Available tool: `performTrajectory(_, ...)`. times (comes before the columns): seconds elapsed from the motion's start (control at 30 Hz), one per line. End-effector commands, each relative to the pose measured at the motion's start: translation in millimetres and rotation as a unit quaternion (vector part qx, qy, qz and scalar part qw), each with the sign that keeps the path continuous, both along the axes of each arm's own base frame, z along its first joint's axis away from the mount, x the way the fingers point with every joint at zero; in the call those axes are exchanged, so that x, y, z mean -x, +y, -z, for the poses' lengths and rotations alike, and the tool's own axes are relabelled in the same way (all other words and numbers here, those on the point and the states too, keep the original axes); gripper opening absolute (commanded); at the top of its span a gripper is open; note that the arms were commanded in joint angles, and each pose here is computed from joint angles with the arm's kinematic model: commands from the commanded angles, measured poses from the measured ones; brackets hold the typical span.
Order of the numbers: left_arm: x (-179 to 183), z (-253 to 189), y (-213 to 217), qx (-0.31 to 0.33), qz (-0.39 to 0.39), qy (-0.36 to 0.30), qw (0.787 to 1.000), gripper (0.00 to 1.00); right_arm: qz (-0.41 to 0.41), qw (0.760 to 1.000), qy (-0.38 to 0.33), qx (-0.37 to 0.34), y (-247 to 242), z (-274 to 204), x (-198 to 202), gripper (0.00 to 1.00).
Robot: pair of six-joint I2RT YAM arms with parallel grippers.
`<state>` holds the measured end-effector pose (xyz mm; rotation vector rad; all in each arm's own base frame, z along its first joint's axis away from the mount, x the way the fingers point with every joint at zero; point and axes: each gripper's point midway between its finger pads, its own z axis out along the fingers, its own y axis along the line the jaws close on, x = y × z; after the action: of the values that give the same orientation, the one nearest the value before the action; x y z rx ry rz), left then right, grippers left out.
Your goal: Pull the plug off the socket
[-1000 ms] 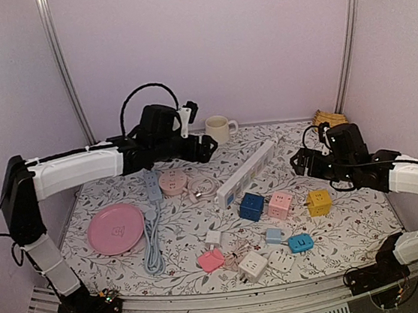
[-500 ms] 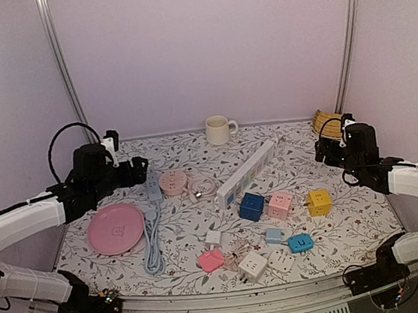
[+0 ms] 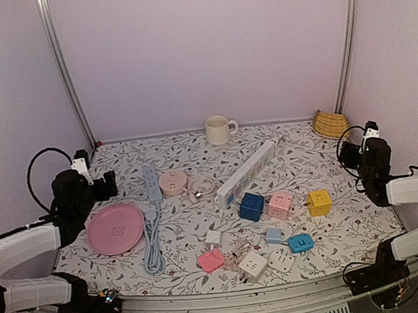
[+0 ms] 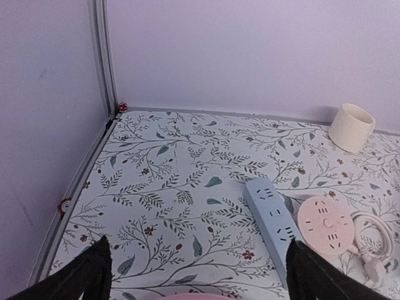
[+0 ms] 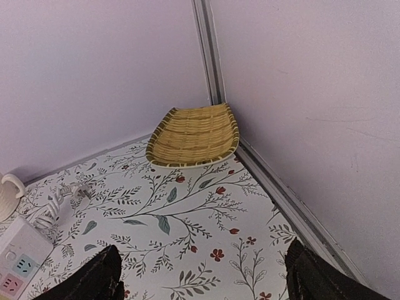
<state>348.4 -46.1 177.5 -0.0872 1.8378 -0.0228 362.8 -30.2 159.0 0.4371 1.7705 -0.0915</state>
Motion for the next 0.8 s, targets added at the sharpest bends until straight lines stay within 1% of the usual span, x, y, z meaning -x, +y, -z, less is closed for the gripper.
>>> performTrajectory(0.0, -5, -20, 28, -0.027, -0.049, -0.063, 0.996, 0.97, 0.005, 0.995, -0.084, 0.047, -10, -17, -3, 0.91)
performTrajectory(0.13, -5, -9, 51, -0.045, -0.095, -0.071, 0.992, 0.97, -0.022, 0.993, -0.087, 0.078, -3, -11, -10, 0.92)
performTrajectory(0.2, -6, -5, 59, -0.053, -0.106, -0.072, 0.990, 0.97, -0.042, 0.990, -0.103, 0.088, 3, -10, -9, 0.93)
performTrajectory(0.23, -7, -5, 63, -0.056, -0.110, -0.077, 0.989, 0.97, -0.054, 0.989, -0.105, 0.091, 7, -7, -9, 0.93)
performTrajectory(0.27, -7, -2, 67, -0.058, -0.114, -0.079, 0.989, 0.97, -0.063, 0.986, -0.121, 0.100, 10, -10, -8, 0.98)
performTrajectory(0.3, -9, 1, 71, -0.058, -0.117, -0.079, 0.988, 0.97, -0.070, 0.984, -0.121, 0.109, 12, -12, -7, 0.99)
performTrajectory(0.37, -12, 10, 80, -0.055, -0.122, -0.076, 0.988, 0.97, -0.096, 0.982, -0.118, 0.110, 20, -8, -6, 0.99)
performTrajectory(0.47, -15, 12, 85, -0.053, -0.125, -0.087, 0.987, 0.97, -0.142, 0.971, -0.144, 0.127, 35, -9, -1, 0.99)
performTrajectory(0.5, -18, 14, 84, -0.054, -0.120, -0.082, 0.988, 0.97, -0.149, 0.970, -0.132, 0.136, 37, -5, -2, 0.99)
performTrajectory(0.6, -19, 6, 83, -0.061, -0.115, -0.109, 0.985, 0.97, -0.153, 0.971, -0.130, 0.132, 36, -5, -5, 0.99)
performTrajectory(0.73, -21, 5, 81, -0.059, -0.110, -0.122, 0.985, 0.97, -0.150, 0.971, -0.131, 0.131, 36, -5, -4, 0.99)
performTrajectory(0.77, -19, 2, 82, -0.059, -0.111, -0.136, 0.983, 0.97, -0.151, 0.971, -0.132, 0.130, 36, -5, -5, 0.99)
